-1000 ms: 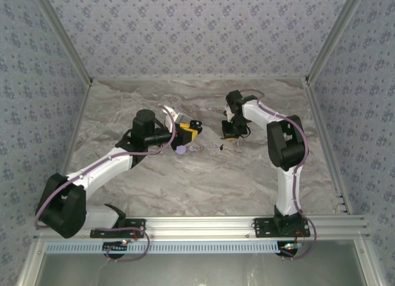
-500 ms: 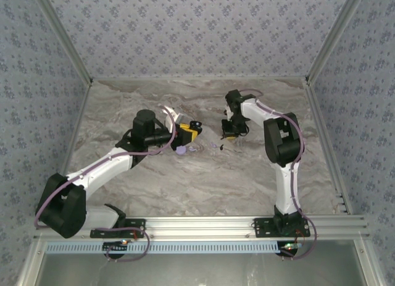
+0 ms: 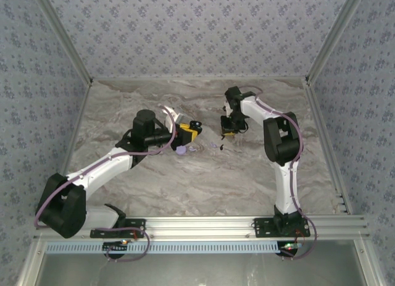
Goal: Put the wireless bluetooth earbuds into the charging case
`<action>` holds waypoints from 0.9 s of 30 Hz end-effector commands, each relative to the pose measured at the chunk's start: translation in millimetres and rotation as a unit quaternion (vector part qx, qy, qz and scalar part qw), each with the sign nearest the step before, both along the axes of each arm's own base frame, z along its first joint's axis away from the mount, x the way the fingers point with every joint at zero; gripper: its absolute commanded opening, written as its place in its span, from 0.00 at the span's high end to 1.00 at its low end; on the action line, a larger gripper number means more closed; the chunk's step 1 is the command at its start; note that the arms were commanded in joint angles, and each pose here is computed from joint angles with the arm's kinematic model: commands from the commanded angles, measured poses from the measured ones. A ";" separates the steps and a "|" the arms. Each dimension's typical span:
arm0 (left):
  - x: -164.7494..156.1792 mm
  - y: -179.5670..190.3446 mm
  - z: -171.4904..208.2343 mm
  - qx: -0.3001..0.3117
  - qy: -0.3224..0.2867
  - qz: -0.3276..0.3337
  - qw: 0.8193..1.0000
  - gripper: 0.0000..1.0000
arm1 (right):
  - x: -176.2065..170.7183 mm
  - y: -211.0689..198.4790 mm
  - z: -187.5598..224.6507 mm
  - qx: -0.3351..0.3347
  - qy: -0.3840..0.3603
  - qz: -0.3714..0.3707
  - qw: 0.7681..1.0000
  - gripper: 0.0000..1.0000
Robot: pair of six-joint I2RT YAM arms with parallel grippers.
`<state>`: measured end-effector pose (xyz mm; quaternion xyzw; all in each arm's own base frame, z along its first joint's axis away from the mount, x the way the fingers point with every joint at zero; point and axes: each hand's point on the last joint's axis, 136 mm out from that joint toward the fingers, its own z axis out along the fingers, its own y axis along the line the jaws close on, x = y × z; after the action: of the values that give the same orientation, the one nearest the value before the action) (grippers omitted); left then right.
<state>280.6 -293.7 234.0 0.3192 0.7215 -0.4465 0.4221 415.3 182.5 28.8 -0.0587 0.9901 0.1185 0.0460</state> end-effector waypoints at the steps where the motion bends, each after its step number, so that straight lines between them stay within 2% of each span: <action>1: -0.1 -1.5 13.7 -0.005 -0.022 -0.003 1.000 0.78 | 2.6 2.9 5.7 0.019 0.003 0.004 1.000 0.82; 12: -0.9 -1.7 15.2 -0.007 -0.023 -0.005 1.000 0.78 | -8.2 8.9 16.0 0.046 0.018 -0.030 0.998 0.64; 19: -1.3 -1.6 15.2 -0.007 -0.023 -0.006 1.000 0.78 | -10.9 11.7 12.7 0.043 0.021 -0.042 0.998 0.61; 27: -2.3 -1.0 11.4 -0.005 -0.020 -0.006 1.000 0.78 | -13.7 12.3 6.9 0.021 0.024 -0.052 0.998 0.62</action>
<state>280.6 -293.7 234.1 0.3194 0.7213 -0.4467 0.4221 403.1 196.6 27.4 -0.0180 0.9883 0.1494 0.0232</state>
